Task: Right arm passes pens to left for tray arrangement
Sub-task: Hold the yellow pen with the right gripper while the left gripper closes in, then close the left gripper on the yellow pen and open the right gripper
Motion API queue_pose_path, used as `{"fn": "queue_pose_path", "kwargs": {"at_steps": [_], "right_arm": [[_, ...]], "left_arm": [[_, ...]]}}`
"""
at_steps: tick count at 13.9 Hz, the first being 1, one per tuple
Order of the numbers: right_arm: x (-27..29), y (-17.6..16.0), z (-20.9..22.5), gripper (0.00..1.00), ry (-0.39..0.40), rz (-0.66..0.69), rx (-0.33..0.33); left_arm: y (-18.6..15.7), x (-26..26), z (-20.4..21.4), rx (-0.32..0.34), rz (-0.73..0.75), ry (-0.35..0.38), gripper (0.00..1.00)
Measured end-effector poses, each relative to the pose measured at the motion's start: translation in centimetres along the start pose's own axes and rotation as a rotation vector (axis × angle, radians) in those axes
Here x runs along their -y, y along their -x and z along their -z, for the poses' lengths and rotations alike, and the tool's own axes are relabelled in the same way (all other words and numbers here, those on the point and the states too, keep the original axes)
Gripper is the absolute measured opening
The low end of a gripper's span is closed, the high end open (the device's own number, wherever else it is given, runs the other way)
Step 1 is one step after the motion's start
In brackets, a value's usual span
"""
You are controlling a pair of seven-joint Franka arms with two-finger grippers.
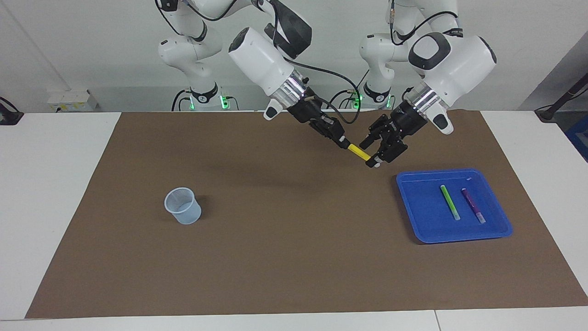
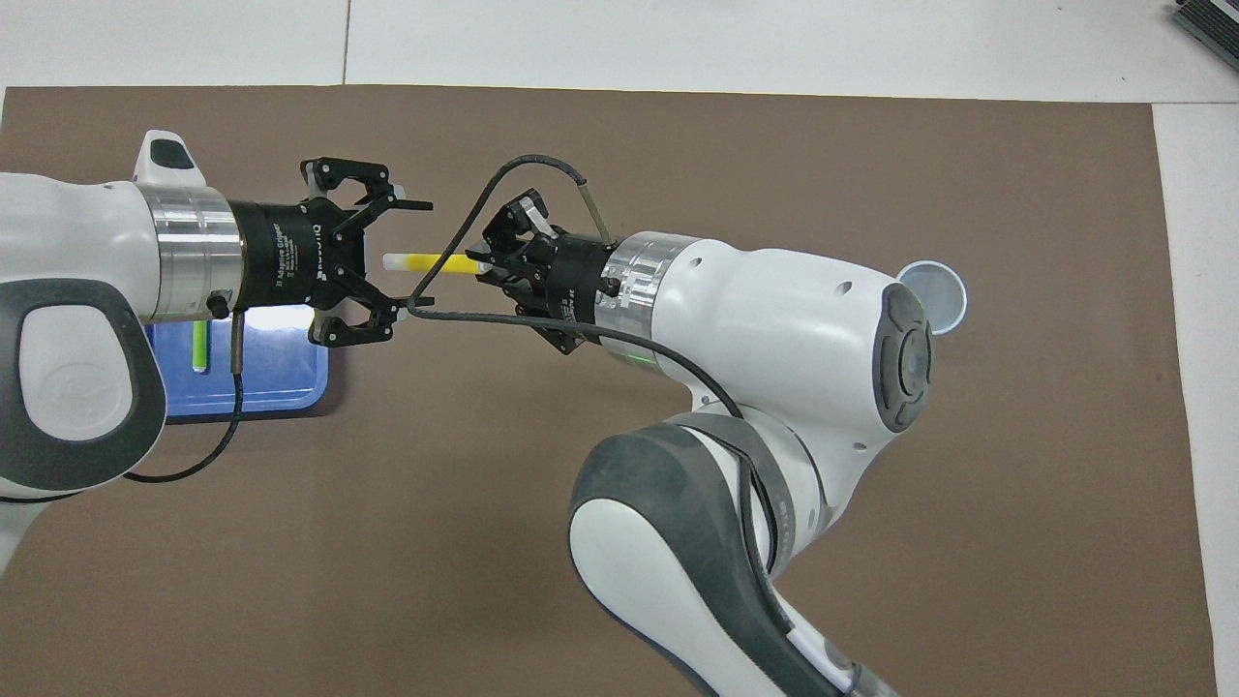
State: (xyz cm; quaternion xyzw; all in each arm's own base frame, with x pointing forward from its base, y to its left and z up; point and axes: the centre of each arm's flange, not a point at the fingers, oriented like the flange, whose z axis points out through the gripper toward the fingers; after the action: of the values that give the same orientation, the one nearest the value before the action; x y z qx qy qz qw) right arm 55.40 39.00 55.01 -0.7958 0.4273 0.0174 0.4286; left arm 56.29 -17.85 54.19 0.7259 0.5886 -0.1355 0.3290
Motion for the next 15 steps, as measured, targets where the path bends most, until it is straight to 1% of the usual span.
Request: {"fn": "queue_pose_path", "kwargs": {"at_steps": [1, 2, 3, 4, 5, 7, 8, 15], "right_arm": [[-0.01, -0.04, -0.01, 0.19, 0.000, 0.000, 0.000], [-0.01, -0.13, -0.01, 0.19, 0.000, -0.001, -0.001], [0.01, -0.24, 0.02, 0.19, 0.000, -0.002, -0.003], [0.03, -0.33, 0.06, 0.19, -0.001, -0.003, -0.004], [0.05, -0.39, 0.09, 0.19, -0.001, -0.004, -0.004], [-0.03, -0.35, 0.02, 0.19, 0.002, -0.004, -0.003], [-0.05, -0.26, -0.03, 0.19, 0.002, -0.003, -0.002], [-0.05, -0.23, -0.04, 0.18, 0.002, -0.003, -0.002]], "left_arm": [[-0.10, 0.15, -0.22, -0.001, 0.002, -0.004, 0.78], [-0.09, 0.25, -0.39, 0.000, 0.002, -0.008, 0.67], [-0.02, 0.31, -0.50, 0.000, 0.001, -0.010, 0.67], [0.07, 0.34, -0.58, 0.001, 0.000, -0.012, 0.61], [0.20, 0.38, -0.67, 0.001, -0.002, -0.013, 0.47], [0.33, 0.36, -0.72, 0.001, -0.004, -0.010, 0.21], [0.25, 0.31, -0.65, 0.000, -0.001, -0.007, 0.18], [0.20, 0.32, -0.60, 0.001, -0.001, -0.009, 0.18]]}}
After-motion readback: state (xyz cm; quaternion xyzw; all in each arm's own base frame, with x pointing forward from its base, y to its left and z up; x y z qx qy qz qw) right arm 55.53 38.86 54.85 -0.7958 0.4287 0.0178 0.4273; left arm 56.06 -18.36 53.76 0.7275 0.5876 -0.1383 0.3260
